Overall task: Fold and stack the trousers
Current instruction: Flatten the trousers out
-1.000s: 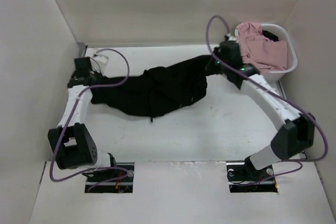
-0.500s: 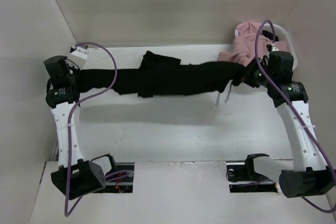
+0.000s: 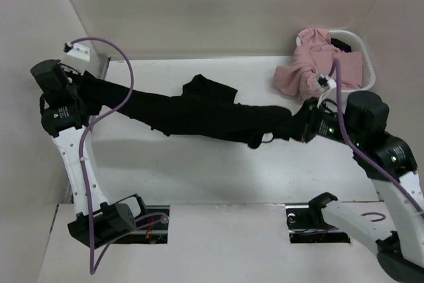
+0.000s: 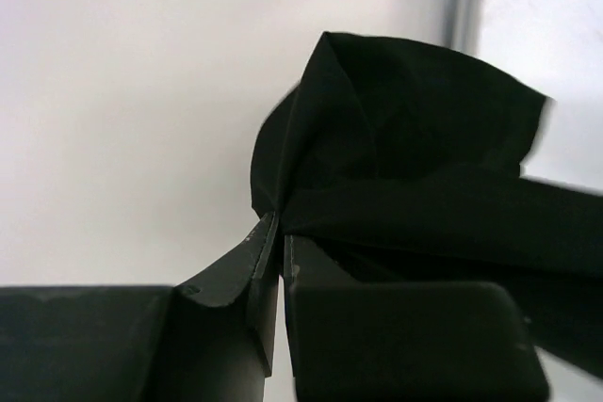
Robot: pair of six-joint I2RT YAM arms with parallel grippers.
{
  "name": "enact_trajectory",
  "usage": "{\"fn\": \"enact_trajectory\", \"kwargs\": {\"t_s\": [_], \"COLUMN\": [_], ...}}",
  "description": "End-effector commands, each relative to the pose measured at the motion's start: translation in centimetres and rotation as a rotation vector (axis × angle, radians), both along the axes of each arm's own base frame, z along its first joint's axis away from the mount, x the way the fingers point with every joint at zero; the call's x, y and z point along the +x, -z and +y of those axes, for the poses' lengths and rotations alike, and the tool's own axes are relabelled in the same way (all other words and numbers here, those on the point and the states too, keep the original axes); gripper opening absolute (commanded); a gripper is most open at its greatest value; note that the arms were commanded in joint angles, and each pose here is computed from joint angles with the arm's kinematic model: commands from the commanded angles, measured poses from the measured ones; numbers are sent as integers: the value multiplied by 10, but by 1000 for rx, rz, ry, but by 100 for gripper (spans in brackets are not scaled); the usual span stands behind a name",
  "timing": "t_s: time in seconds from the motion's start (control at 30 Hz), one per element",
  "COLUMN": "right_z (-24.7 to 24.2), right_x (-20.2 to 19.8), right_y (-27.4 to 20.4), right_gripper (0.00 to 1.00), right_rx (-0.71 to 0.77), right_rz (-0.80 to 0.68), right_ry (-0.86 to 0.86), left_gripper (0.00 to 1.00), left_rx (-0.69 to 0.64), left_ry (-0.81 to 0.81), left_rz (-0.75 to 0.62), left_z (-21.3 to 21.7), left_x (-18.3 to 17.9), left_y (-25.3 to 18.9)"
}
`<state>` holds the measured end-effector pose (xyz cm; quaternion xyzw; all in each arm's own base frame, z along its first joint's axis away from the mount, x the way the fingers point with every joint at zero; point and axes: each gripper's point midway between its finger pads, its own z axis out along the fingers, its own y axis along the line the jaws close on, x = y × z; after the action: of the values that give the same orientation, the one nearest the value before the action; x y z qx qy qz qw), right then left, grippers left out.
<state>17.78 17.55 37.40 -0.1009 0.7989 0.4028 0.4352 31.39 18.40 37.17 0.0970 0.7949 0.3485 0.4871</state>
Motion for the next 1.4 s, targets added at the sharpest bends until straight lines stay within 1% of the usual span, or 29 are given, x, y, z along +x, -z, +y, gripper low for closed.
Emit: {"fn": "enact_trajectory", "kwargs": {"t_s": [0.0, 0.07, 0.1, 0.17, 0.2, 0.23, 0.27, 0.33, 0.37, 0.4, 0.47, 0.53, 0.57, 0.63, 0.7, 0.73, 0.77, 0.8, 0.83, 0.87, 0.97, 1.03, 1.07, 1.1, 1.13, 1.2, 1.23, 1.3, 1.37], "right_z": [17, 22, 24, 28, 29, 28, 29, 27, 23, 22, 14, -5, -23, -41, -59, -60, -60, -56, -56, -59, -77, -92, -104, -111, -124, -131, -132, -132, -131], "right_x": [-75, -101, -114, -123, -124, -124, -120, -90, -46, -26, 26, 82, 108, 127, 147, 149, 150, 147, 146, 144, 134, 129, 125, 124, 121, 121, 122, 124, 127], "right_y": [-61, -86, -104, -124, -133, -149, -152, -151, -137, -129, -100, -62, -37, -12, 41, 49, 69, 98, 108, 122, 160, 173, 180, 183, 184, 181, 178, 172, 166], "right_gripper": [2, 2, 2, 2, 2, 3, 3, 3, 3, 4, 2, 0, 0, 0, 0, 0, 2, 7, 10, 13, 14, 13, 10, 10, 9, 9, 9, 9, 9], "right_rx": [146, 225, 278, 330, 353, 388, 392, 367, 317, 290, 237, 202, 183, 177, 191, 191, 189, 181, 181, 180, 193, 195, 197, 198, 215, 239, 250, 249, 242], "right_rz": [-136, -165, -192, -247, -279, -358, -379, -412, -393, -372, -288, -169, -94, -19, 138, 157, 206, 269, 288, 314, 375, 379, 377, 377, 367, 356, 349, 338, 322], "right_ry": [-238, -319, -363, -404, -413, -409, -394, -267, -109, -51, 90, 261, 368, 464, 575, 582, 599, 608, 619, 644, 766, 837, 890, 917, 967, 990, 989, 984, 979], "left_gripper": [2, 2, 2, 2, 2, 2, 2, 2, 2, 2, 3, 4, 4, 6, 18, 25, 38, 51, 62, 69, 74, 75, 77, 77, 77, 76, 75, 77, 81], "left_rx": [66, 75, 86, 92, 95, 91, 82, 48, 21, 12, -12, -43, -55, -67, -63, -60, -62, -70, -75, -77, -74, -79, -96, -106, -131, -166, -184, -176, -171], "left_ry": [-81, -92, -98, -106, -111, -113, -99, -59, -8, 12, 90, 175, 193, 208, 222, 222, 231, 246, 269, 291, 410, 523, 666, 752, 915, 1043, 1110, 1136, 1105], "left_rz": [-267, -351, -429, -522, -571, -633, -642, -623, -561, -528, -401, -221, -159, -93, 32, 60, 89, 94, 86, 81, 62, 96, 163, 228, 398, 593, 745, 881, 921], "left_z": [19, 23, 25, 26, 27, 29, 28, 19, 3, -4, -35, -75, -87, -100, -116, -119, -127, -134, -142, -148, -182, -214, -252, -274, -314, -344, -360, -368, -371], "left_x": [-5, -3, -2, 0, 1, 8, 18, 46, 78, 90, 131, 181, 197, 214, 235, 237, 237, 230, 224, 217, 175, 144, 106, 81, 24, -33, -75, -111, -118], "left_y": [-85, -111, -137, -165, -180, -201, -205, -198, -178, -167, -126, -56, -29, 3, 57, 68, 79, 80, 76, 71, 46, 46, 57, 70, 106, 148, 183, 224, 255]}}
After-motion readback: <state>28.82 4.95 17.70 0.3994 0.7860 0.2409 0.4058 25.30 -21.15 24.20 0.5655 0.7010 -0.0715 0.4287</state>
